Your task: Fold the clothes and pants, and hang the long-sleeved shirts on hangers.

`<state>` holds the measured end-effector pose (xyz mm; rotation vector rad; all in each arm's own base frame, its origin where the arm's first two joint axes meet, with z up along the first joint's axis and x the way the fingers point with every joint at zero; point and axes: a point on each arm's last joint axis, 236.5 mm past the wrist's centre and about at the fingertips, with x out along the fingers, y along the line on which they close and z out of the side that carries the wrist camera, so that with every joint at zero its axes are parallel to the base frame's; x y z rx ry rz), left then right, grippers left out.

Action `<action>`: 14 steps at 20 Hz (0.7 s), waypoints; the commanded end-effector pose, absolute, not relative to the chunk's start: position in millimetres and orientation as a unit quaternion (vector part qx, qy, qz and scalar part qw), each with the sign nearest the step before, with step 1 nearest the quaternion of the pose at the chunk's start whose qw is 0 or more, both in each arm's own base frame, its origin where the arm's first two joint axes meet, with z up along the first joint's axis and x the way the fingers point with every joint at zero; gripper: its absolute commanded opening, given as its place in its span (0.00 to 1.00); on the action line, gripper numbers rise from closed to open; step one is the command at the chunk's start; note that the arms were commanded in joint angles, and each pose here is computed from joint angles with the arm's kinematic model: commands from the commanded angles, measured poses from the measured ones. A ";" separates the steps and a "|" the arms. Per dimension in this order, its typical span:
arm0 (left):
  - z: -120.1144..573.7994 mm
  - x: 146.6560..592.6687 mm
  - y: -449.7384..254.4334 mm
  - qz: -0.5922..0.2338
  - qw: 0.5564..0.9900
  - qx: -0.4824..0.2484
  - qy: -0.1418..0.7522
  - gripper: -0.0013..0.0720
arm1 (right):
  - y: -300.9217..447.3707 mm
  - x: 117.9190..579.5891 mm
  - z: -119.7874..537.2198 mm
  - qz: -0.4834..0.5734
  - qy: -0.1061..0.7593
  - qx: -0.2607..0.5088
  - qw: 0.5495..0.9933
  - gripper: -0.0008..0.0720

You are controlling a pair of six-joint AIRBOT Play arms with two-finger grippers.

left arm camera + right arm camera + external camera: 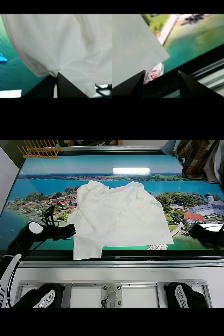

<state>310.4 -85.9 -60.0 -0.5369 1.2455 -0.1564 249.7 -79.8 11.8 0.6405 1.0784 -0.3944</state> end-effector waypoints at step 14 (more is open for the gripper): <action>-46.1 304.3 -81.2 -0.075 0.795 -0.232 0.555 0.03 | -8.7 302.4 -120.6 -0.133 0.494 0.428 0.745 0.78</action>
